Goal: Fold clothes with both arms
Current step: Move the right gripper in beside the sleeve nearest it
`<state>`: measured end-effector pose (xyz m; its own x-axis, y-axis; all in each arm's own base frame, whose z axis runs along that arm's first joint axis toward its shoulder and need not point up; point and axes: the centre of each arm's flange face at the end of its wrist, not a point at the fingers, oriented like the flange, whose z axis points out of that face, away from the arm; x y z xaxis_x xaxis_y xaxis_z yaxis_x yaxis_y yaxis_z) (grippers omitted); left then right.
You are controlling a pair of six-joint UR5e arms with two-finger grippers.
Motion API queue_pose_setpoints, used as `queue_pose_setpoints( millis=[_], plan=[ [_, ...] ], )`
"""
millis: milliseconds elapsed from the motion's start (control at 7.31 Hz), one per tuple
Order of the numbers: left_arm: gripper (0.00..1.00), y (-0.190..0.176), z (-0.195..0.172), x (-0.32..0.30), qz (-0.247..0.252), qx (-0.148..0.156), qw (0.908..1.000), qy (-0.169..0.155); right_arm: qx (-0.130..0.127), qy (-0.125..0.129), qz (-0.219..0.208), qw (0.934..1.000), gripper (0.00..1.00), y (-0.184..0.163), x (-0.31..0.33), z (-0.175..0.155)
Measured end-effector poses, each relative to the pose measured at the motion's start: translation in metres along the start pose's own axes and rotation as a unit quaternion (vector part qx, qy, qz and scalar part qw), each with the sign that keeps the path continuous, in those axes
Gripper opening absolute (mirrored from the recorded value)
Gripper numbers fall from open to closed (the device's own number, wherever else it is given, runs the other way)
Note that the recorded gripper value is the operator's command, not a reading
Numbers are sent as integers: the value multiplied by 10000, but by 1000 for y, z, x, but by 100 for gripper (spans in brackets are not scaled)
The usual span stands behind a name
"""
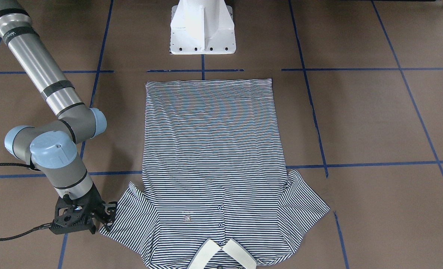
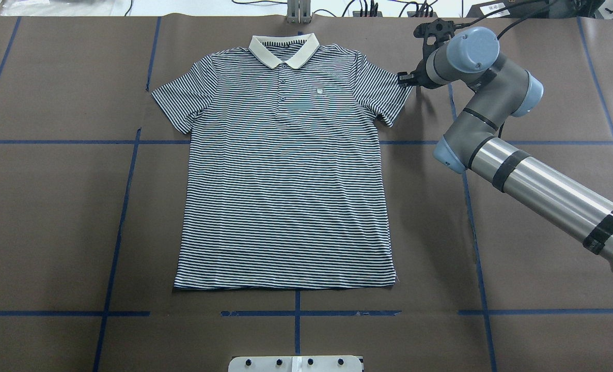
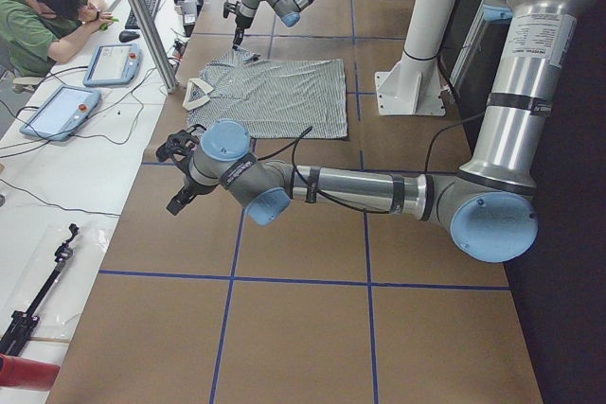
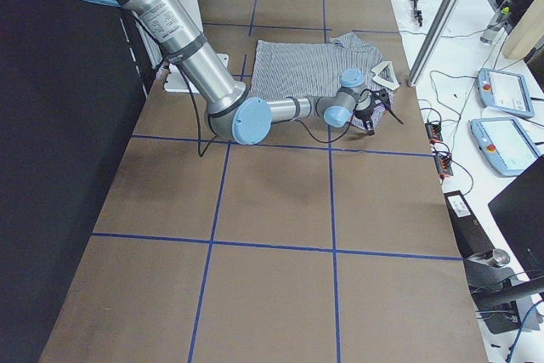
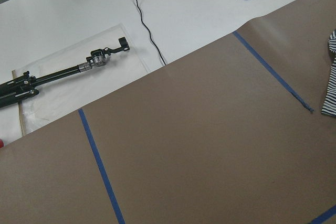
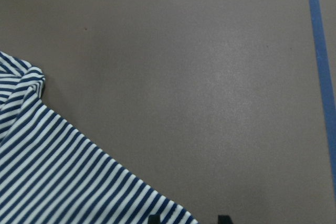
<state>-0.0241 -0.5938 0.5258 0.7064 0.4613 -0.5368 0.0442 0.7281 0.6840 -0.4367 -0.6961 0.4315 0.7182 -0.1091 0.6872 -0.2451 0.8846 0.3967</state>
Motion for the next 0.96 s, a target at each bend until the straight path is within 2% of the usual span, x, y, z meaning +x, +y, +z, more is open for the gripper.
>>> queue_pose_setpoints(
  millis=[137, 274, 684, 957],
  plan=[
    [100, 0, 0, 0, 3, 1, 10000, 0, 2, 6, 3, 10000, 4, 0, 0, 0],
    [100, 0, 0, 0, 5, 0, 10000, 0, 4, 5, 14, 10000, 0, 0, 0, 0],
    [100, 0, 0, 0, 6, -1, 10000, 0, 36, -13, 53, 10000, 0, -3, -5, -2],
    [100, 0, 0, 0, 5, -3, 10000, 0, 110, -46, 56, 9999, 0, -12, -18, -16]
  ],
)
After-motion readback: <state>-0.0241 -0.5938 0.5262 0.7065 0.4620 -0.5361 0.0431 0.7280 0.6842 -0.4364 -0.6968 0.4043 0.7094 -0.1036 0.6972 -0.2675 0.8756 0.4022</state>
